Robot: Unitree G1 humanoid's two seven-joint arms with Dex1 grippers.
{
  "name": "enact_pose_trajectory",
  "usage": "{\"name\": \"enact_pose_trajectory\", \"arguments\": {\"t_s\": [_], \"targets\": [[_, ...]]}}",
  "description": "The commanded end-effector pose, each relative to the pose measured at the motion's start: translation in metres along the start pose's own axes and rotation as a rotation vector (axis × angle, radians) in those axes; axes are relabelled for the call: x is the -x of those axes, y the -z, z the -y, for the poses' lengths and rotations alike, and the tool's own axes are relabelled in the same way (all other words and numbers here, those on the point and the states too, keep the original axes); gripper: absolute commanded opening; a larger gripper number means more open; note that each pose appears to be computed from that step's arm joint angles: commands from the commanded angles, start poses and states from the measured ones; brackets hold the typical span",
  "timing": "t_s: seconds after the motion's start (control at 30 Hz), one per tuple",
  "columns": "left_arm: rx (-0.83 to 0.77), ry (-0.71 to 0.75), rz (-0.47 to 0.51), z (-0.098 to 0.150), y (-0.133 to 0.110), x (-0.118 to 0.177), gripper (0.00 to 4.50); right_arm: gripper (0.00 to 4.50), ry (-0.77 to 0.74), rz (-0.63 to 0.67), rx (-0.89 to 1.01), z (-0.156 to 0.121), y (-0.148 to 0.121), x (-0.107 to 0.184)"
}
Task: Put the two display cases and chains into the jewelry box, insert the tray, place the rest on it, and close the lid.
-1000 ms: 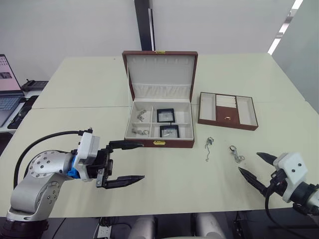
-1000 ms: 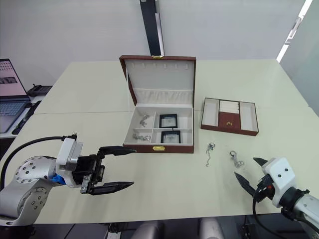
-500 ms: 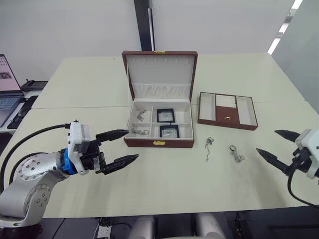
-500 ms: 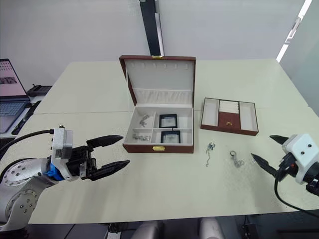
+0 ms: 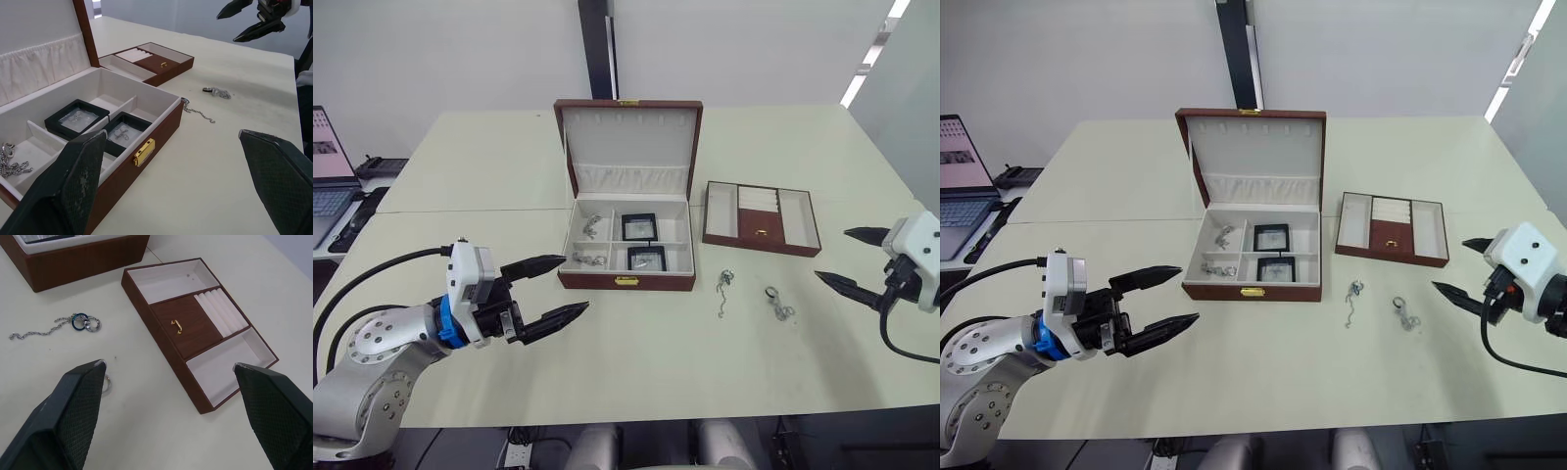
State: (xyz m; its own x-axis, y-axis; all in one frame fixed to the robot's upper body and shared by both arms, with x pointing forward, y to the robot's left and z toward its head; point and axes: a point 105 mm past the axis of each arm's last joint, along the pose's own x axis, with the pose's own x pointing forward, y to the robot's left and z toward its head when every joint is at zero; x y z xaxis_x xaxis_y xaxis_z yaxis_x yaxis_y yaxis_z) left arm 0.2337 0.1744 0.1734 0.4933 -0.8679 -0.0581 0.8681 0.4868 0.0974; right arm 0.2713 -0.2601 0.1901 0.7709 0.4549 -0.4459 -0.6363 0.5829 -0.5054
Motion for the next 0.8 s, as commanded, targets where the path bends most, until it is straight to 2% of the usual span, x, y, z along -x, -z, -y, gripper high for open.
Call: {"name": "enact_pose_trajectory", "arguments": {"t_s": [0.03, 0.4, 0.8], "targets": [[-0.034, 0.047, 0.044, 0.01, -0.011, -0.009, 4.5, 4.4, -0.003, -0.092, 0.108, 0.014, -0.005, -0.011], [-0.058, 0.108, 0.098, 0.019, -0.023, -0.029, 4.5, 4.4, -0.054, -0.305, 0.172, 0.038, -0.002, -0.061], [-0.063, 0.133, 0.118, 0.026, -0.023, -0.037, 4.5, 4.4, -0.084, -0.43, 0.111, 0.049, 0.031, -0.099]]}}
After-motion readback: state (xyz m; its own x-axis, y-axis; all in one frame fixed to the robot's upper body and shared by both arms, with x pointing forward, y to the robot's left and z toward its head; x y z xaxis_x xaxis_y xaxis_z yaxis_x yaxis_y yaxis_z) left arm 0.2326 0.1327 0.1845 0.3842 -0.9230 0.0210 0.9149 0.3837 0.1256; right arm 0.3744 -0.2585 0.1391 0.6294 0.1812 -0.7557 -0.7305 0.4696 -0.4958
